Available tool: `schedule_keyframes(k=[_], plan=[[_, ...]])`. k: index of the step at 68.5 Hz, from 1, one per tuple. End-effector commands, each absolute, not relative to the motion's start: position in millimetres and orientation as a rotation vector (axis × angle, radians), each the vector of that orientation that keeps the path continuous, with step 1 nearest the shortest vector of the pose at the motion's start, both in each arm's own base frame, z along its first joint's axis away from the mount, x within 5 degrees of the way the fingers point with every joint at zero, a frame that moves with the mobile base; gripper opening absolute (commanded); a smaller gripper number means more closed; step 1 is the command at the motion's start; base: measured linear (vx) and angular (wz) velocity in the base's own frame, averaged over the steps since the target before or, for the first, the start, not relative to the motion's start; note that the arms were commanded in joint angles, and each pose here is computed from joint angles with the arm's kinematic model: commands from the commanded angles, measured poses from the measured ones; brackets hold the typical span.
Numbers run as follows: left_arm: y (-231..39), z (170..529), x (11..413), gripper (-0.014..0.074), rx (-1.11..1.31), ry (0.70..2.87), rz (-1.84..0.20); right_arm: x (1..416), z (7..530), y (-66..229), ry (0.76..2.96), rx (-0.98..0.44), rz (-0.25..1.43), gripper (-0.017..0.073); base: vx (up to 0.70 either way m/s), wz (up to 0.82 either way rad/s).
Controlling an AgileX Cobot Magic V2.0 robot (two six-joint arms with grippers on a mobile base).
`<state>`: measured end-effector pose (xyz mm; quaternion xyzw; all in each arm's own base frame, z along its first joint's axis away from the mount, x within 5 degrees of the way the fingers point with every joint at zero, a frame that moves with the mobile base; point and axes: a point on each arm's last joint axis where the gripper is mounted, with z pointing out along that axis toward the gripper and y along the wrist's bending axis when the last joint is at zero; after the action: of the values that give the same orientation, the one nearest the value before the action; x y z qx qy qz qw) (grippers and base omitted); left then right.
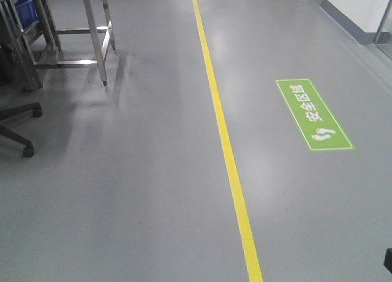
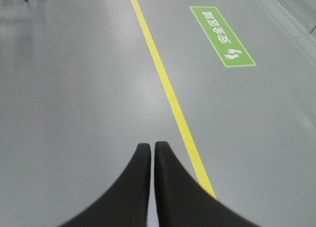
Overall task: Move and align brake pads A on conveyor
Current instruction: 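Drive along the yellow floor line back toward the steel table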
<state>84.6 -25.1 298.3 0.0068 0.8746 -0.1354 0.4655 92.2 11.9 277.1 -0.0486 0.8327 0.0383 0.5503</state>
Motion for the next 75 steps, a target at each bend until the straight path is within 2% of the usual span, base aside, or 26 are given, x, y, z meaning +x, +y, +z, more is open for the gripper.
schedule_keyframes(k=[1, 75], plan=[[-26.7, 310.6, 88.2, -0.0006, 0.016, 2.065, -0.358, 95.5, 291.3, 11.8, 1.883, -0.117, 0.081, -0.0010, 0.59, 0.03], [-26.7, 310.5, 88.3, -0.0006, 0.016, 2.065, -0.358, 95.1, 289.9, 11.6, 1.898, -0.119, 0.080, -0.0010, 0.67, 0.04]])
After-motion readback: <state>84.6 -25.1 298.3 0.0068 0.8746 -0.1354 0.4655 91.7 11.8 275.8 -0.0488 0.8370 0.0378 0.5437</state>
